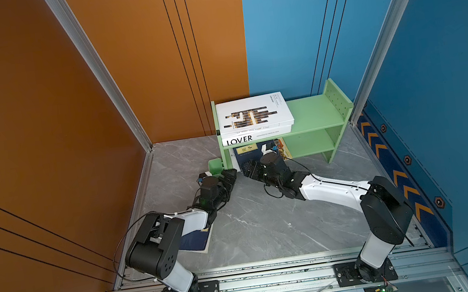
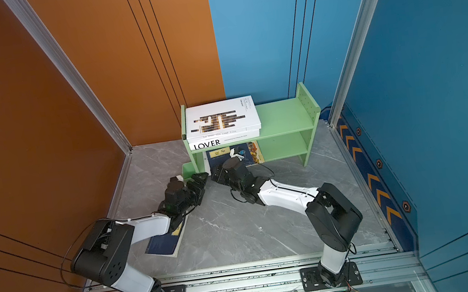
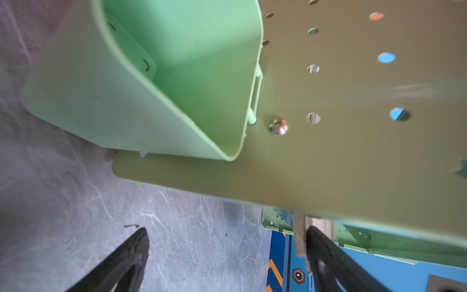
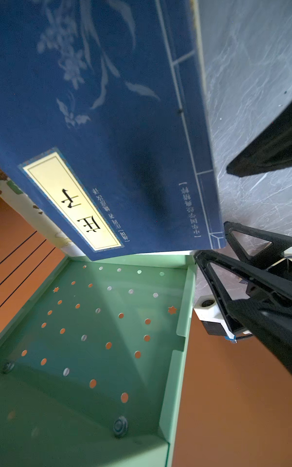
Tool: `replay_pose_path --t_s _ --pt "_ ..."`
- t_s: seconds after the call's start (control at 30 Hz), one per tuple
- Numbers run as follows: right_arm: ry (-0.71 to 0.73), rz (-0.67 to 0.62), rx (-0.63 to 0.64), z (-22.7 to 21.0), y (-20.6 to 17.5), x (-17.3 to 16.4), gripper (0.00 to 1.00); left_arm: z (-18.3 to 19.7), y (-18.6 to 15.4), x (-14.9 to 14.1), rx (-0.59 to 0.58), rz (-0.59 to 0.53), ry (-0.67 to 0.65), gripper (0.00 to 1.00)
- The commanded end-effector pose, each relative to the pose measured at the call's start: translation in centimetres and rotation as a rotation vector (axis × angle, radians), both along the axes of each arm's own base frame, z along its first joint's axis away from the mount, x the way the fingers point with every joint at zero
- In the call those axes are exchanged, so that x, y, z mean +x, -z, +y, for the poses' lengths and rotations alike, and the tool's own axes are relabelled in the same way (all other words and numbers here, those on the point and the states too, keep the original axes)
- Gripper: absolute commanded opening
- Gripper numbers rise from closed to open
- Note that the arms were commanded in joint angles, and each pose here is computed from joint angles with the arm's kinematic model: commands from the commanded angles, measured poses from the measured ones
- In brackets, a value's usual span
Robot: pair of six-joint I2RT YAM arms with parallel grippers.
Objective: Stacking books/files
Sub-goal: Rotate the book on the bookshelf.
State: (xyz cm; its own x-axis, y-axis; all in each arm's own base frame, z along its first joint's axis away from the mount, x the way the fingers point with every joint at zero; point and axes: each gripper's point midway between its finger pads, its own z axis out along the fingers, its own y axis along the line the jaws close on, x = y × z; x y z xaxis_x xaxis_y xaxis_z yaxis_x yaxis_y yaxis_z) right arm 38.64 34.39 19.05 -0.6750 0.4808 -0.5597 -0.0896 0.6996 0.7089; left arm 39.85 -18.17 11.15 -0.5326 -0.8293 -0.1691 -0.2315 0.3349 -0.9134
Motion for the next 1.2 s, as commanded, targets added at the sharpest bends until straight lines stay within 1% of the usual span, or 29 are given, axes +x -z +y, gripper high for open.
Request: replay_pose_path --t_s 0.0,0.33,0.77,1.17 --pt "0.013 -0.023 0.008 0.1 -0.9 0.5 0.79 0.0 -1.2 0.1 -0.013 -0.022 0.009 0.96" --pt "0.029 -0.004 0.0 0.4 -0.1 1.0 0.79 0.0 -1.3 0.0 -0.014 -0.026 0.009 0.96" --pt "0.029 -0.035 0.019 1.0 -0.4 2.2 0.79 0.0 -1.2 -0.2 -0.013 -0.023 0.014 0.96" --pt "0.029 -0.025 0.039 1.4 -0.5 2.7 0.79 0.0 -0.8 -0.4 -0.006 -0.017 0.017 0.96"
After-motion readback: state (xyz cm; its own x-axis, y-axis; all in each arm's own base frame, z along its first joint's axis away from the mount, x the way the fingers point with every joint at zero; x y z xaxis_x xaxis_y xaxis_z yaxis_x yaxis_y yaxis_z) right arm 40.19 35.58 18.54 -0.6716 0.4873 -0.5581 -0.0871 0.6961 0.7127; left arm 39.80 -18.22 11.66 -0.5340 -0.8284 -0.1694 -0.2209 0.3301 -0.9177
